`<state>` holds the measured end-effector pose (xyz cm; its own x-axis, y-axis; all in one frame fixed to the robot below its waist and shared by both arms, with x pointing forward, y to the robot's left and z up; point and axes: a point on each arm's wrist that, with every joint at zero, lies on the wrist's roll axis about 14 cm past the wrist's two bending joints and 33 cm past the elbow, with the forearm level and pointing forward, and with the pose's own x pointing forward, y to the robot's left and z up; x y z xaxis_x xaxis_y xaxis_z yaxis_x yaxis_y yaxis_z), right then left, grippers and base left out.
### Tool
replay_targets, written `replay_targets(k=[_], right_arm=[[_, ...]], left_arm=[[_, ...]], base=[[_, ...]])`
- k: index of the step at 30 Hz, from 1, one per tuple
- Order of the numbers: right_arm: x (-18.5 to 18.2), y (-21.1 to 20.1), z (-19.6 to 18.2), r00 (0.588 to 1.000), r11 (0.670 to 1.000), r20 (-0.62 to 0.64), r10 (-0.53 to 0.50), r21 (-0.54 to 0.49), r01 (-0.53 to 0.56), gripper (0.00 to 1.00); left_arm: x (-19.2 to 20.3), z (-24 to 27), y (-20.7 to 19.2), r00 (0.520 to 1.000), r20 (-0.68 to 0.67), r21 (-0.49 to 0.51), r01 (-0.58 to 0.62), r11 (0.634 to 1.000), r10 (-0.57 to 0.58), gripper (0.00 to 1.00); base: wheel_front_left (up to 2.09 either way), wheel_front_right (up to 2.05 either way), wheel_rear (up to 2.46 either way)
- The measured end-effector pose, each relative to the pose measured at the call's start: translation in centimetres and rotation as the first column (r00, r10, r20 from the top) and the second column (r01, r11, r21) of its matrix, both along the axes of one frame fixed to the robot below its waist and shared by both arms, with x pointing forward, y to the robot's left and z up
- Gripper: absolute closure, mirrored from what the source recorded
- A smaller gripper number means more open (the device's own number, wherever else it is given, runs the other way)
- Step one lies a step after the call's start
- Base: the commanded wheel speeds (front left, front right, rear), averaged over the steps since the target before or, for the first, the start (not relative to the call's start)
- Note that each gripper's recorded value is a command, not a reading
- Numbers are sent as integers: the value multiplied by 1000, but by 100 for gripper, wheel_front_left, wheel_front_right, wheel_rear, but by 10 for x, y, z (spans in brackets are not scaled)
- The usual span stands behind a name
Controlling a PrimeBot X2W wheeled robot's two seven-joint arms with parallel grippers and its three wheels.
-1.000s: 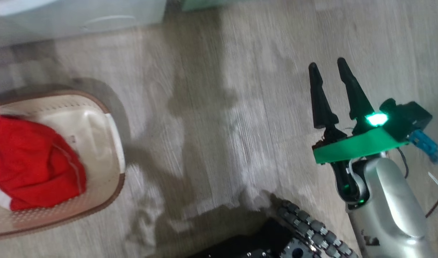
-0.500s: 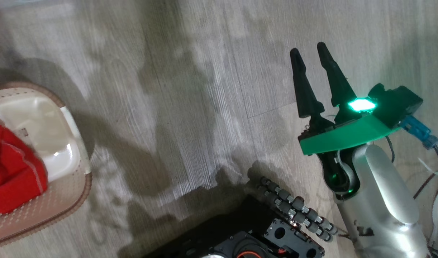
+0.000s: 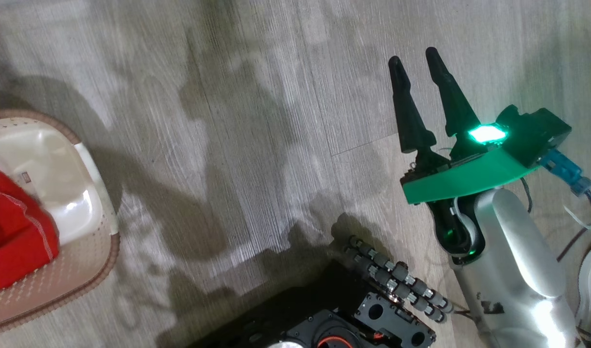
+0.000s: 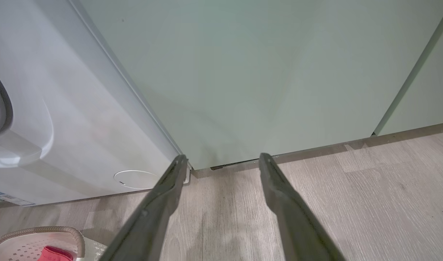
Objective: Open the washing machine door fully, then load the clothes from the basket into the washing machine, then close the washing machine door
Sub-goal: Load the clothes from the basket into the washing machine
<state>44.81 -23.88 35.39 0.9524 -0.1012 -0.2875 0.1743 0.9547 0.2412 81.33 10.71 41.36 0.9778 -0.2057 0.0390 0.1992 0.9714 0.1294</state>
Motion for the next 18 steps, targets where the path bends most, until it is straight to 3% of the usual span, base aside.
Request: replay_targets(k=[8, 9, 10, 11, 18], right_arm=[[0, 1, -1, 1000, 1000, -2, 2, 2, -2, 0], [0, 1, -1, 1000, 1000, -2, 2, 2, -2, 0], [0, 1, -2, 1000, 1000, -3, 2, 2, -2, 0], [0, 1, -2, 1000, 1000, -4, 1, 1, -1, 0], [1, 2, 1, 1000, 1000, 4, 8, -2, -8, 0]], left_arm=[[-4, -22, -1, 998, -69, 36, 13, 999, -10, 100], [-4, -24, 0, 997, -72, 38, 6, 999, -3, 65], [-3, -23, 2, 998, -64, 40, -7, 999, 9, 4], [-2, -21, 3, 998, -58, 42, -14, 999, 17, 0], [-4, -9, 0, 999, -38, 46, -7, 999, 8, 0]], base=[[0, 0, 0], [0, 0, 0], [0, 0, 0], [0, 0, 0], [0, 0, 0]])
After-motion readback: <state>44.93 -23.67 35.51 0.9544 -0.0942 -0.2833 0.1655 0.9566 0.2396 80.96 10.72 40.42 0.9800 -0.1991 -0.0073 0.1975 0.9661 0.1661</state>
